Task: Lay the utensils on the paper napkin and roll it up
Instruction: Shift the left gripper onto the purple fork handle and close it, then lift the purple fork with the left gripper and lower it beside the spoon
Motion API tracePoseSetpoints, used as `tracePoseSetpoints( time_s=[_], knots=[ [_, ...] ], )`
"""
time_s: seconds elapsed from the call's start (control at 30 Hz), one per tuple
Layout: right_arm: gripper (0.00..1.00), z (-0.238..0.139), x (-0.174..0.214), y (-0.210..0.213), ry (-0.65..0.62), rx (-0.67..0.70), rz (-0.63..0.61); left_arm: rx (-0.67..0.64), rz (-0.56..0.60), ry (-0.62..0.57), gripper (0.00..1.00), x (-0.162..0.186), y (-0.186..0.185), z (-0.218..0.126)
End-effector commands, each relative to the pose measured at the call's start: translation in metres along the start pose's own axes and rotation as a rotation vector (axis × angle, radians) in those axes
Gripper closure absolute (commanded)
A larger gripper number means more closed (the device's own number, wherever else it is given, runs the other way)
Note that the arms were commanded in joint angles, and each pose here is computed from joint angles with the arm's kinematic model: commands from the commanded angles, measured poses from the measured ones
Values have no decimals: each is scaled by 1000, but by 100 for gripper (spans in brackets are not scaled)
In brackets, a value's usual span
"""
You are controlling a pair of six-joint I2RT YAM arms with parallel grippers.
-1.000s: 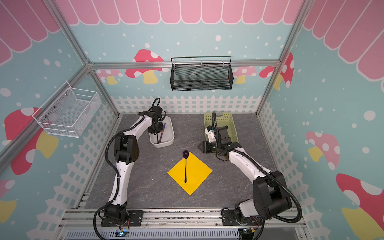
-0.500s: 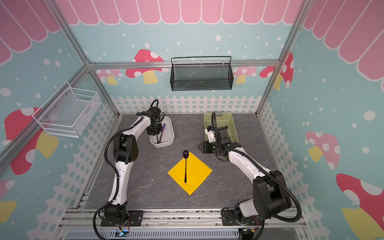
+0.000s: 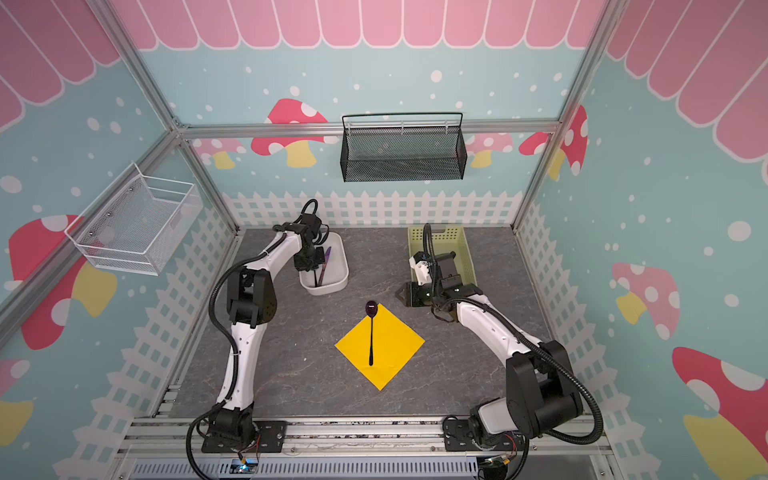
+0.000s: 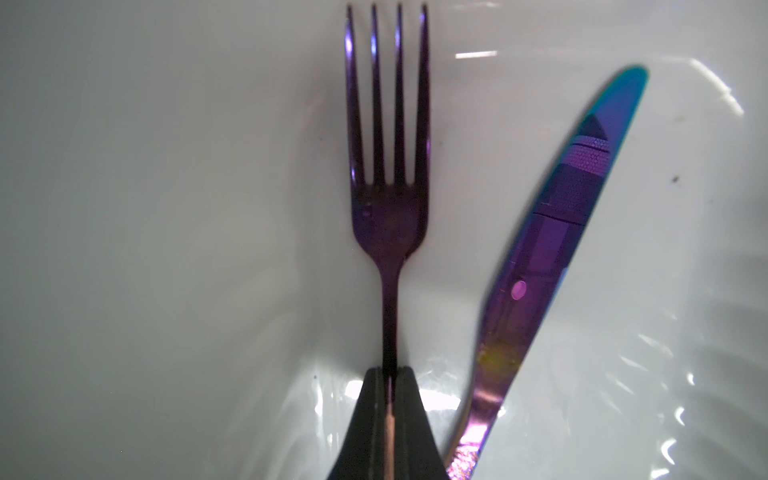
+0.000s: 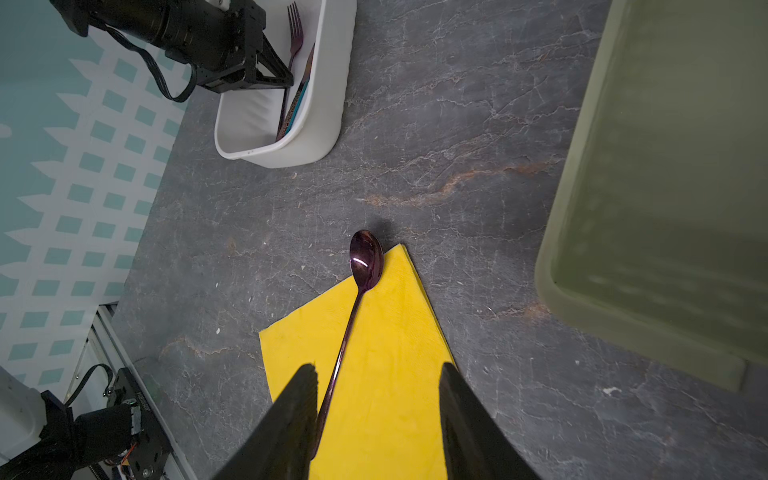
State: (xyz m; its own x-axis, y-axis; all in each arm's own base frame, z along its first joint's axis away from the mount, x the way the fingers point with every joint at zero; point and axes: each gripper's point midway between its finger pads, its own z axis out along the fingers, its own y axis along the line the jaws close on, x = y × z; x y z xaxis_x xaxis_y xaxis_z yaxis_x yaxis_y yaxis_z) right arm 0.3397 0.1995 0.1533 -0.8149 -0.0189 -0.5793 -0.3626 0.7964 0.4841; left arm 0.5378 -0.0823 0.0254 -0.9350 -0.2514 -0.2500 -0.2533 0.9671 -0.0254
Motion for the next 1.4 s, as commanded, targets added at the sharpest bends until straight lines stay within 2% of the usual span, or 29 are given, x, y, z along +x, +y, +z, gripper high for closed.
tracePoseSetpoints(
  time_s=[0.0,0.47,0.8,1.2,1.37],
  knots=[
    [51,-3,-6,4,-5,2,-20,10,15,53,97,10,1,4],
    [51,-18,-23,10,-42,28,-40,110,25,-102,100,-14,-15,-90],
    [51,-34,-29,10,-77,71,-66,165,60,-132,100,4,-24,-137],
    [51,-56,-22,-12,-117,158,-85,240,186,-99,100,94,-77,-165],
    [51,-65,-17,-25,-121,173,-88,275,247,-79,100,151,-114,-169]
  ],
)
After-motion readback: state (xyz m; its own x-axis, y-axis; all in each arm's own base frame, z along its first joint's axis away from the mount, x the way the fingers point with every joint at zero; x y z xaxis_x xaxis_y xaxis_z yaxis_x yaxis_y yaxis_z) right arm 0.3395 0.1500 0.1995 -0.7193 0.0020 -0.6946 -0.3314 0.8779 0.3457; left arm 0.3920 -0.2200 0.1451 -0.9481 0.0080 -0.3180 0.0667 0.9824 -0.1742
